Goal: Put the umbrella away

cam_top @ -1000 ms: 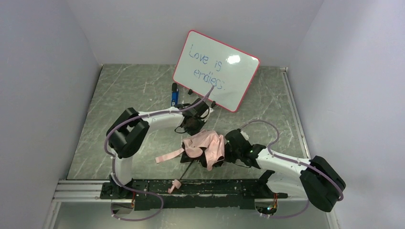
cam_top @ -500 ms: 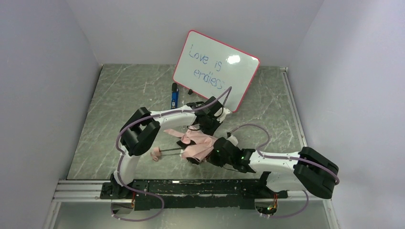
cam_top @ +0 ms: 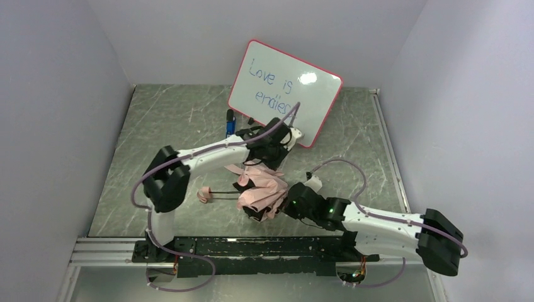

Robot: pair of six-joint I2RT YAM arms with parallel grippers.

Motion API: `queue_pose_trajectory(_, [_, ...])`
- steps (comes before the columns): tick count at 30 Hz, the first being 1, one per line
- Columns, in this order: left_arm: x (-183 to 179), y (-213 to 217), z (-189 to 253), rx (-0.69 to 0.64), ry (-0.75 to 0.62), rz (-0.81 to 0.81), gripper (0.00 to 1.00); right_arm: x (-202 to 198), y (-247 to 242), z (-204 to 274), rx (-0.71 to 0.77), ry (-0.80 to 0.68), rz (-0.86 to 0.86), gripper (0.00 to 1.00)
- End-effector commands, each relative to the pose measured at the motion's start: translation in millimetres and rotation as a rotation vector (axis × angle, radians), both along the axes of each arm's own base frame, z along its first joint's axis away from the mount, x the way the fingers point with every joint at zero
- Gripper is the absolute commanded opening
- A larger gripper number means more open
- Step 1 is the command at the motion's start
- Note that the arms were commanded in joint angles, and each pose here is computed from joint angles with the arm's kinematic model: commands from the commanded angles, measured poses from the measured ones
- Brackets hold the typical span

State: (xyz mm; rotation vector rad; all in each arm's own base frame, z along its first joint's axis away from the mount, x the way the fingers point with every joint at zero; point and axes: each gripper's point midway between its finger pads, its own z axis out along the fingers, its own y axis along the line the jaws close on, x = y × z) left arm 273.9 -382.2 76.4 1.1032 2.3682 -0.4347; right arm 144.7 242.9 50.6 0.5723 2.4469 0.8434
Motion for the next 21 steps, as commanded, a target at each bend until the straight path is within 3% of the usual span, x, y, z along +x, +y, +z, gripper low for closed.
queue_pose_trajectory(1, [39,14,94,-0.117,-0.216,0.151,0.17,-6,-33,7,-0.192,-0.031,0.058,0.00])
queue_pose_trajectory(4, [53,40,126,-0.137,-0.299,0.250,0.17,-8,-48,23,-0.256,-0.046,0.079,0.00])
queue_pose_trajectory(10, [60,116,161,-0.154,-0.393,0.505,0.05,12,-73,64,-0.424,-0.172,0.060,0.02])
queue_pose_trajectory(14, [49,174,151,-0.098,-0.379,0.641,0.05,37,-83,86,-0.588,-0.257,0.049,0.04])
queue_pose_trajectory(17, [39,220,134,-0.037,-0.348,0.727,0.05,57,-99,86,-0.750,-0.229,0.034,0.02])
queue_pose_trajectory(19, [35,249,121,-0.002,-0.315,0.784,0.05,72,-105,78,-0.802,-0.193,0.081,0.00])
queue_pose_trajectory(21, [28,277,104,0.044,-0.269,0.847,0.05,85,-103,64,-0.760,-0.156,0.134,0.00])
